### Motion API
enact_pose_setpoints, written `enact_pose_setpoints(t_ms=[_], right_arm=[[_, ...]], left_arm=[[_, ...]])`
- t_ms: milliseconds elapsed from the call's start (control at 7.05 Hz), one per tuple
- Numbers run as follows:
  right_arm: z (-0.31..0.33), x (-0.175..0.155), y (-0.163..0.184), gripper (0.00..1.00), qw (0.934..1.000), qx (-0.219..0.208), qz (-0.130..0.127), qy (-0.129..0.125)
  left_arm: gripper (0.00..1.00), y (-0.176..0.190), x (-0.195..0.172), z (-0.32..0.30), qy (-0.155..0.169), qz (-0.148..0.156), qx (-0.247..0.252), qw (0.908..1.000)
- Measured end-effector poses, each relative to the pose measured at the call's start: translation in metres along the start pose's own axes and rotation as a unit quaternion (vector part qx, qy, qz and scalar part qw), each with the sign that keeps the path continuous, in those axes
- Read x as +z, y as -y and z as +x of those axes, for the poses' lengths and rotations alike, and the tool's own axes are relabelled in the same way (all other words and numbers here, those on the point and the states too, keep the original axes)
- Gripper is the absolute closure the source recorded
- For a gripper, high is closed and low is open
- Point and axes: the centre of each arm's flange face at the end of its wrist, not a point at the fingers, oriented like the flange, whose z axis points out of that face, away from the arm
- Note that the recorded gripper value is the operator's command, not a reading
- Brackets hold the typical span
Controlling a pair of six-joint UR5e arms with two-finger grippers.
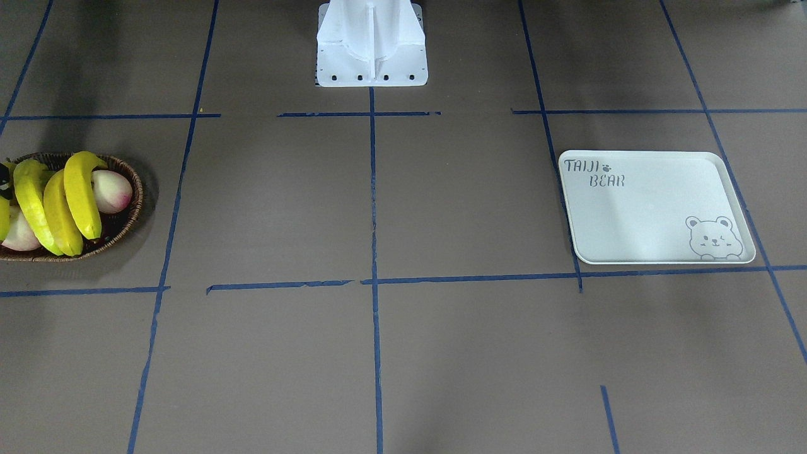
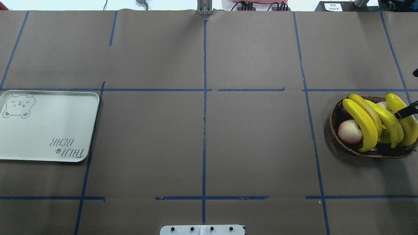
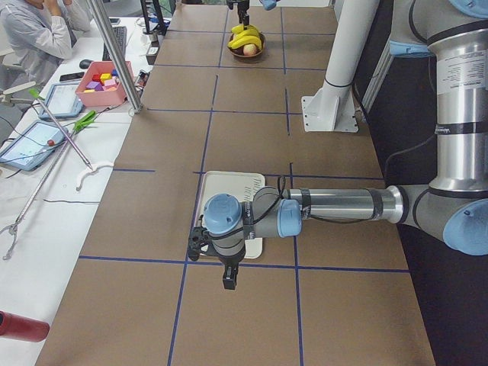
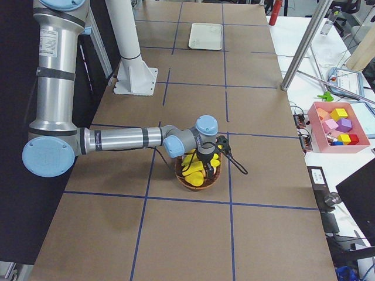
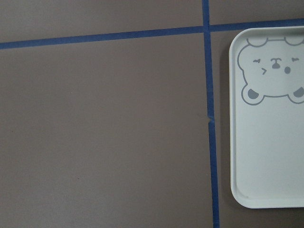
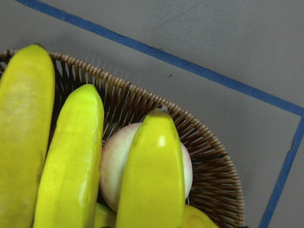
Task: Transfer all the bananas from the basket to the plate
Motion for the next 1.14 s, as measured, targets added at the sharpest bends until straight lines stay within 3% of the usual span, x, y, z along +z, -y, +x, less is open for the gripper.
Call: enact_pose_setpoints(t_ms=[142,284,426,852,1135], right_arm=[[-0.001,0.005,-0.001,0.34,1.0,-0.001,-0.006,0.001],[-0.001,0.008,-0.002,0.76,1.0,0.0,-0.009,0.001],[-0.001,0.009,-0.003,0.97,0.9999,0.0,-0.01,0.001],[0.001,0.008,-0.006,1.0,0.9999,0.004,-0.01,0.003],[0.016,-0.013,-0.006,1.0,0.9998,0.017,0.008,0.002]], left_arm=[[0.0,0.0,0.0,0.0,0.0,0.0,0.0,1.0],[0.0,0.0,0.0,0.0,0.0,0.0,0.0,1.0],[0.0,0.0,0.0,0.0,0.0,0.0,0.0,1.0],[0.0,0.0,0.0,0.0,0.0,0.0,0.0,1.0],[0.0,0.001,0.0,0.0,0.0,0.0,0.001,1.0]])
